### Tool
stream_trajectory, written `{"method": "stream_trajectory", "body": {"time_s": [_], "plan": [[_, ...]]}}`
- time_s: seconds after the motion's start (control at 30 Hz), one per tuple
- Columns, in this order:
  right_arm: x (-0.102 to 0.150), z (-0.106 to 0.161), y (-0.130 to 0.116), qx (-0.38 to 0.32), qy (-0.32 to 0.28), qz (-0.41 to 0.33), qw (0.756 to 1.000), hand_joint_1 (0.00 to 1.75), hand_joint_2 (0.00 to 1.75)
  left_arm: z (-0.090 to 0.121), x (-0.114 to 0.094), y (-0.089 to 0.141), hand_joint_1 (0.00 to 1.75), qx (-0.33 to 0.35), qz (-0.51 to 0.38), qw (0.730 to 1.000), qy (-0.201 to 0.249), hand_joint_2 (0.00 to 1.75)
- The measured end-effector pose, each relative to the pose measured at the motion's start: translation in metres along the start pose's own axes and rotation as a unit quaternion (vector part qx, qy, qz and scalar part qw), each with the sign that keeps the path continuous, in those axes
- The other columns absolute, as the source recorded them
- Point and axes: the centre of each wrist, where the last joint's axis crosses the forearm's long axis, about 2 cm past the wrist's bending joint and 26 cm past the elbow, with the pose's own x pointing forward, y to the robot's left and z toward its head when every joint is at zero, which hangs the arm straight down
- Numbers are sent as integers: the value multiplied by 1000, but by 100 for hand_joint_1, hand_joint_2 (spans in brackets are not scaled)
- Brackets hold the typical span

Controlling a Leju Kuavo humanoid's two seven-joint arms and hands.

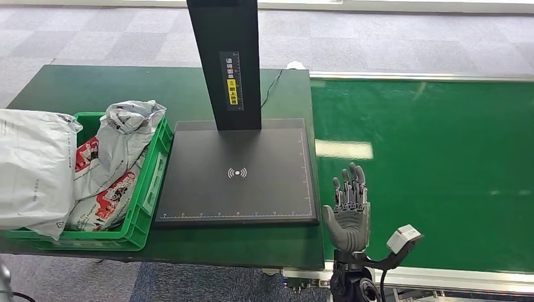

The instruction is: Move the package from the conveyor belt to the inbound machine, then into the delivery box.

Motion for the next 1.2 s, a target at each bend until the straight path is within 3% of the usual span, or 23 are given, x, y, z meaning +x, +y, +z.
{"method": "stream_trajectory", "body": {"time_s": [0.2, 0.37, 0.5, 0.77, 1.0, 1.1, 1.2], "plan": [[0, -1, 0, -2, 0, 1, 1000, 0, 175, -57, 9, -81, 175, -46, -86, 994, -55, 175], [-1, -2, -1, -1, 2, 1, 1000, 0, 175, -105, 34, -160, 175, -91, -127, 983, -101, 175], [-2, -6, -2, 0, 1, 0, 1000, 0, 175, -128, 52, -199, 175, -114, -132, 976, -130, 175], [-4, -8, -4, -2, 4, 1, 1000, 0, 175, -132, 61, -228, 175, -148, -216, 948, -180, 175], [-5, -7, -5, -4, 8, 1, 1000, 0, 175, -130, 61, -239, 175, -180, -258, 930, -191, 175], [-5, -6, -5, -5, 8, 2, 1000, 0, 175, -126, 58, -240, 175, -238, -344, 888, -190, 175], [-4, -3, -7, -8, 10, 5, 1000, 0, 175, -115, 49, -233, 175, -307, -456, 814, -187, 175]]}}
